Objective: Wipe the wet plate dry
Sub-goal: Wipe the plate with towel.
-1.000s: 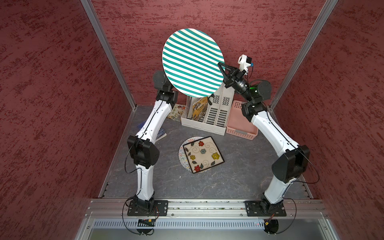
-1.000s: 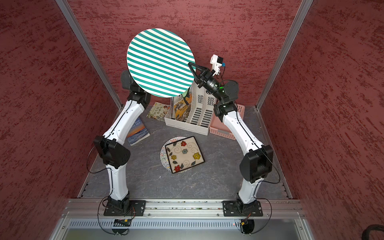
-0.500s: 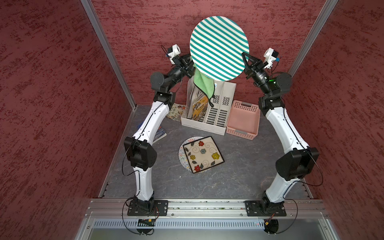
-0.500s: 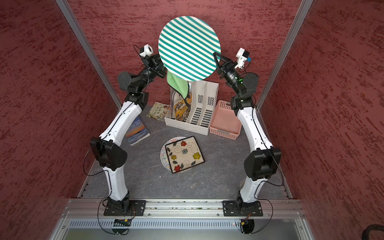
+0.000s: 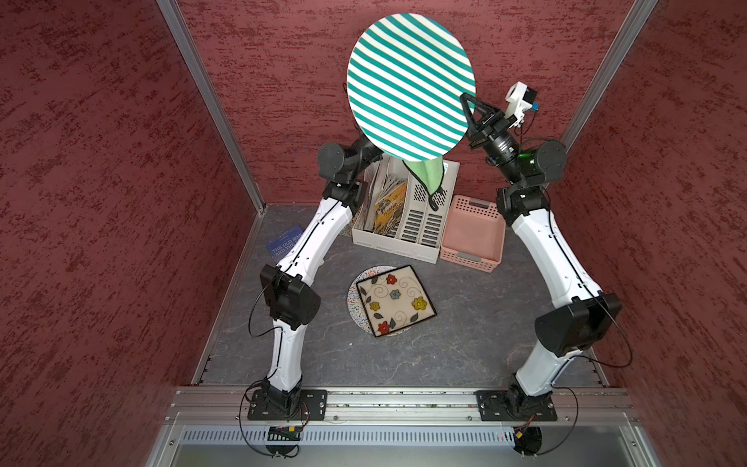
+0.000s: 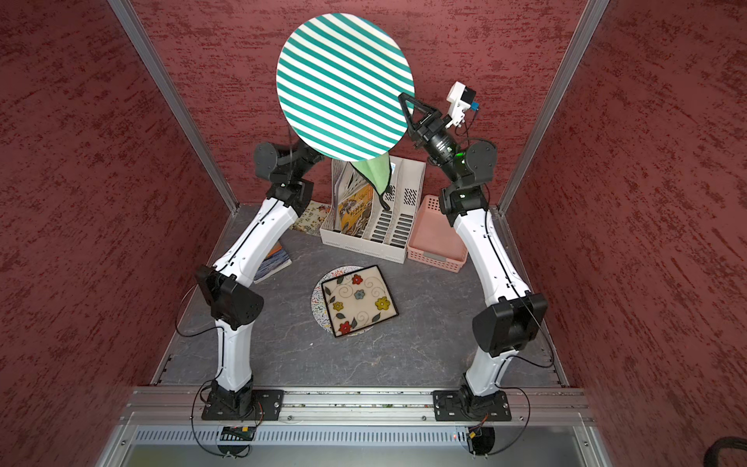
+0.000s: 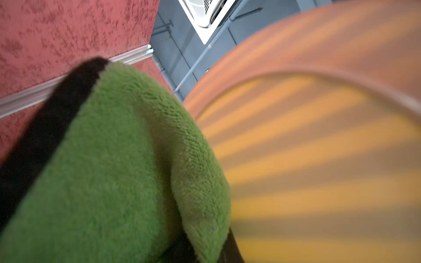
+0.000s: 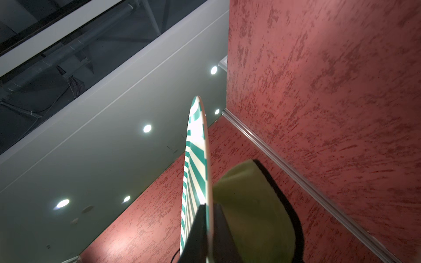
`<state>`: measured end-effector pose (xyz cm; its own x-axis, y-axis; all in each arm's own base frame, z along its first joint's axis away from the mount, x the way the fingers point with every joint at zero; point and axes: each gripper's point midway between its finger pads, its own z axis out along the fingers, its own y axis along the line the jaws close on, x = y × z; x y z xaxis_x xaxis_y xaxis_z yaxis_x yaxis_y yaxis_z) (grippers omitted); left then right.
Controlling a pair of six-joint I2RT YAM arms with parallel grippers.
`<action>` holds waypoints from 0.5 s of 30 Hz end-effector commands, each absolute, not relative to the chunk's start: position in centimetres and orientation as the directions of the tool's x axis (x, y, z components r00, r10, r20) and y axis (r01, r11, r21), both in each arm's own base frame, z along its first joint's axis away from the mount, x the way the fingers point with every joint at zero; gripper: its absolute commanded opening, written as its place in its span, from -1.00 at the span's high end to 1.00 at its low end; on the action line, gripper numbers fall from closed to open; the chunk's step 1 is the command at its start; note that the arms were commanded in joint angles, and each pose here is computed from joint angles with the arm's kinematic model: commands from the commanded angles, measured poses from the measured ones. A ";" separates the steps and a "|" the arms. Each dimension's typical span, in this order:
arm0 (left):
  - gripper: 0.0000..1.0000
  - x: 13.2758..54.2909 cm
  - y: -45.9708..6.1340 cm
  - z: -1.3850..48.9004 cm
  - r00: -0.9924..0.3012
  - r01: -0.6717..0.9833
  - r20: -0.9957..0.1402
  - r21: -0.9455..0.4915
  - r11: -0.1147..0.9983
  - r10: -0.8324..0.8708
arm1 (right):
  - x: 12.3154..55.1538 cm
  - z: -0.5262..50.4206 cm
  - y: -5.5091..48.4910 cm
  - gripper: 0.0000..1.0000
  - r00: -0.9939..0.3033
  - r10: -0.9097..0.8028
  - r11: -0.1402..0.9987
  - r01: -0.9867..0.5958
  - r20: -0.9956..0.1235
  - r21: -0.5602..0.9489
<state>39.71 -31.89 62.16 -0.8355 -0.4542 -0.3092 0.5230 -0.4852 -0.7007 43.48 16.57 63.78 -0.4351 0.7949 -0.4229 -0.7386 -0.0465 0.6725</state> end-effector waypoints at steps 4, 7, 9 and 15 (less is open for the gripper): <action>1.00 32.1 -29.5 62.7 -0.666 0.733 -0.556 -0.613 -0.295 -0.497 | 49.0 59.2 8.3 1.00 -0.263 0.898 0.148 -0.574 -0.353 0.805; 1.00 33.2 -29.2 58.6 -0.527 0.742 -0.671 -0.662 0.103 -0.522 | 48.6 57.1 8.9 1.00 -0.269 0.867 0.238 -0.516 -0.420 0.823; 1.00 34.0 -29.2 55.5 -0.422 0.696 -0.780 -0.605 0.387 -0.462 | 48.4 55.1 10.3 1.00 -0.303 0.838 0.275 -0.484 -0.454 0.831; 1.00 38.3 -30.6 48.7 -0.407 0.548 -0.873 -0.468 0.694 -0.268 | 46.4 52.9 15.1 1.00 -0.381 0.772 0.297 -0.492 -0.509 0.819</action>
<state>32.60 -30.11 58.81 -0.4020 -0.5122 -0.7590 0.6978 0.3653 -0.6161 49.81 13.00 49.04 -0.4114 0.8108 -0.4163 -0.3660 0.2713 0.8902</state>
